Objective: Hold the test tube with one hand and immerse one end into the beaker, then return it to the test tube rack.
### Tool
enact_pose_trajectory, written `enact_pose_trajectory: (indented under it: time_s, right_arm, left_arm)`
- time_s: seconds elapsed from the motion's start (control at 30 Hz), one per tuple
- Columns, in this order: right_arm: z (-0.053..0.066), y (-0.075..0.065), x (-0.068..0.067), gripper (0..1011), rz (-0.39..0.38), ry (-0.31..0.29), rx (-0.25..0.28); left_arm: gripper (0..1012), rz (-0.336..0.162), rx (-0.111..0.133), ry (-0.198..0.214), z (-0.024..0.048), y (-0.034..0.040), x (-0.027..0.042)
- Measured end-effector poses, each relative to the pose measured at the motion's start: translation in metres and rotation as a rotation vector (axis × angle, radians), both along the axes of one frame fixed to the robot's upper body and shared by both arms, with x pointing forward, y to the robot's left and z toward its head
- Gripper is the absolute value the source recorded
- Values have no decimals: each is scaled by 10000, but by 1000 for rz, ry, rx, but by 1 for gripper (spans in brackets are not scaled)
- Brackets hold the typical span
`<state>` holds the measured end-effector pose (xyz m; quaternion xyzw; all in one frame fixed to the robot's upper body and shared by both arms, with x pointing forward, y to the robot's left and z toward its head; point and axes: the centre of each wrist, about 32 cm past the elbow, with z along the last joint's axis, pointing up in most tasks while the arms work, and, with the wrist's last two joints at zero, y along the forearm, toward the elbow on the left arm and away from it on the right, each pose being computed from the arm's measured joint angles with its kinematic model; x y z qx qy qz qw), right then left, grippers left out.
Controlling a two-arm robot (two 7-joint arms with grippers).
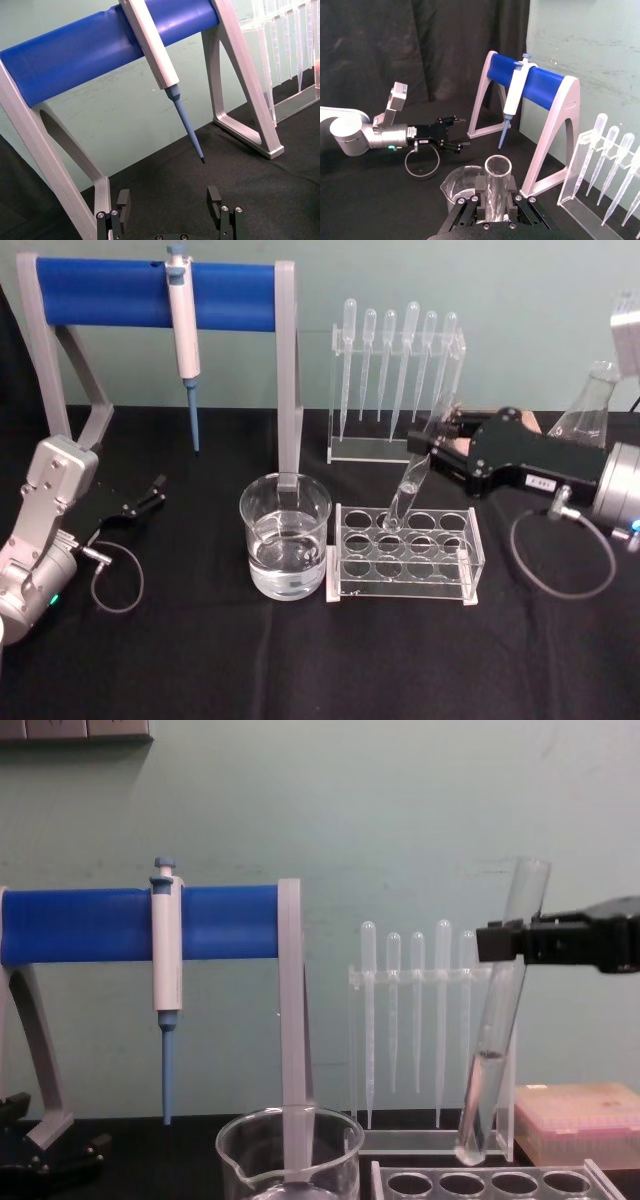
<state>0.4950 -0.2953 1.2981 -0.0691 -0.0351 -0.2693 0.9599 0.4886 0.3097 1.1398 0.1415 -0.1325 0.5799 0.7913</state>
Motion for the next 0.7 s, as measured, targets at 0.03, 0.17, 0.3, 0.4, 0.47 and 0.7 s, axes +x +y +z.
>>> enact_pose_trajectory:
  time_s: [0.03, 0.17, 0.3, 0.4, 0.47, 0.7]
  right_arm:
    - [28, -7, 8, 225, 2, -1, -6]
    - [129, -34, 50, 225, 5, -1, -26]
    - [178, -67, 96, 225, -1, 8, -38]
    - [188, -82, 117, 225, -3, 16, -42]
    - [188, -87, 123, 225, -3, 20, -44]
    - [203, -84, 141, 225, 1, 28, -61]
  left_arm:
    - [1000, 0, 0, 0, 0, 0, 0]
    - [1000, 0, 0, 0, 0, 0, 0]
    - [1000, 0, 0, 0, 0, 0, 0]
    - [1000, 0, 0, 0, 0, 0, 0]
    - [1000, 0, 0, 0, 0, 0, 0]
    - [1000, 0, 0, 0, 0, 0, 0]
